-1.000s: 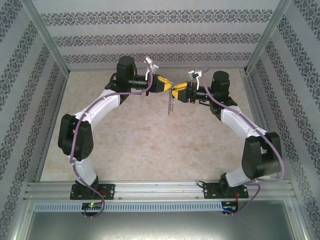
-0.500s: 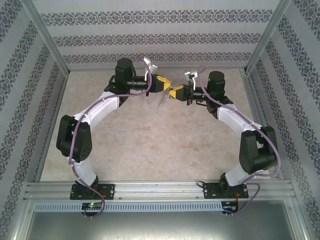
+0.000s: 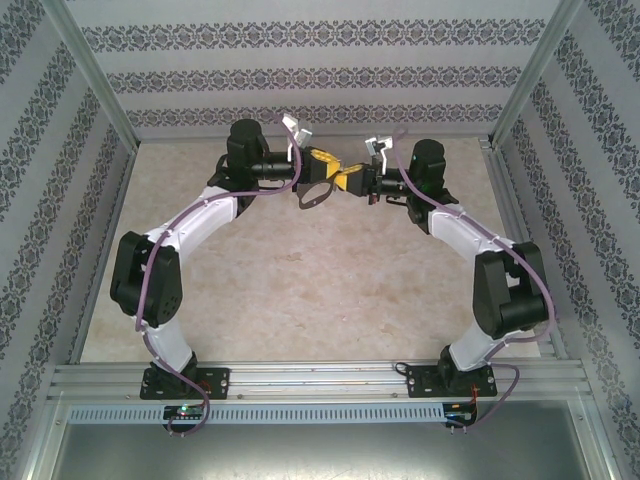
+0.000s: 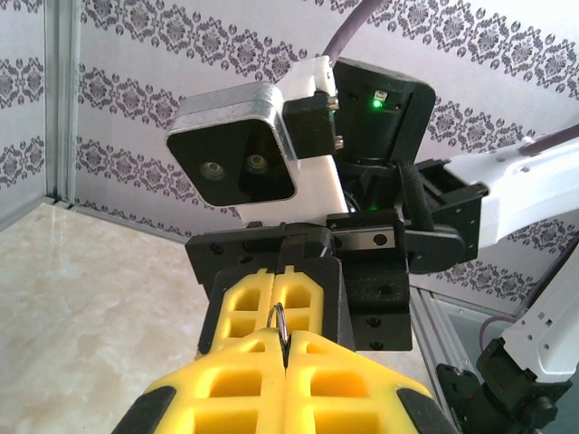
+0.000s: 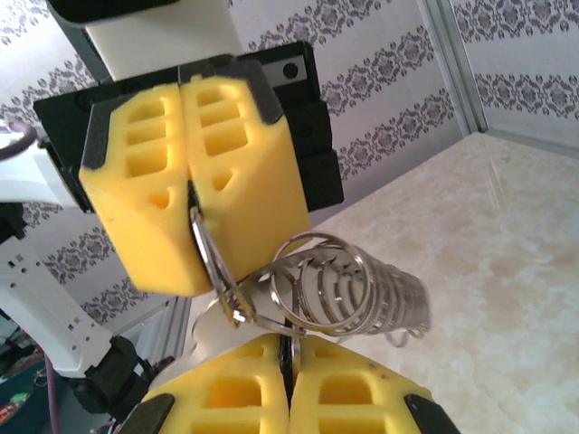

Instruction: Put the keys on the keyring

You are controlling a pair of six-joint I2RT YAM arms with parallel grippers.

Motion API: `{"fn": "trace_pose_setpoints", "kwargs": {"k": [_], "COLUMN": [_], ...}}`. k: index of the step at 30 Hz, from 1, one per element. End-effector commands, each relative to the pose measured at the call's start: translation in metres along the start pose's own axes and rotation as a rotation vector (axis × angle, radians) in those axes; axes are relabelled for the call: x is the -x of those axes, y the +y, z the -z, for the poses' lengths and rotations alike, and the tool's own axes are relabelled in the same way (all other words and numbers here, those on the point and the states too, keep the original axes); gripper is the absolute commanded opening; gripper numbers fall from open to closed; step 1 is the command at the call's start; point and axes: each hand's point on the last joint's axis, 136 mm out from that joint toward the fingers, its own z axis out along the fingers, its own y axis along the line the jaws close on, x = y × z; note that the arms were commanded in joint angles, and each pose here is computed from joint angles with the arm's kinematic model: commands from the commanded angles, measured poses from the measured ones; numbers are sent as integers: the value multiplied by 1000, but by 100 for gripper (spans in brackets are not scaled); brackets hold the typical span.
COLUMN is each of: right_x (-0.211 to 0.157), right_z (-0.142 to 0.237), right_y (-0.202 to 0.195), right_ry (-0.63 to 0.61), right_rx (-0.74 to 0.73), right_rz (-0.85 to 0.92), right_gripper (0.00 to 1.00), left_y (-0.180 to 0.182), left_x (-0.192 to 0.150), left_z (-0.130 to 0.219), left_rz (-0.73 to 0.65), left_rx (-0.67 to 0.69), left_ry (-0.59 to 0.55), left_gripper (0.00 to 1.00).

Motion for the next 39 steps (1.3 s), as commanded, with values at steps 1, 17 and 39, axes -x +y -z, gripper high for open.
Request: {"fn": "trace_pose_setpoints", "kwargs": {"k": [1,17,39], "right_x": [17,8,62], "right_z": [-9,60,28], "right_y": [-1,0,8], "right_ry": [-62,-132,-409], "right_rx": [34,-142,-139], "right_rz": [20,-2,-7], "right_gripper": [0,44,43], "left_y": [-28,-19,-4], "left_x": [19,22,31], "left_z": [-2,-1,2], "left_rz": [-63,-65,18], "left_rx": [-72,-18,61], "left_ry": [-48,-99,-190], "left_gripper": [0,0,0]}}
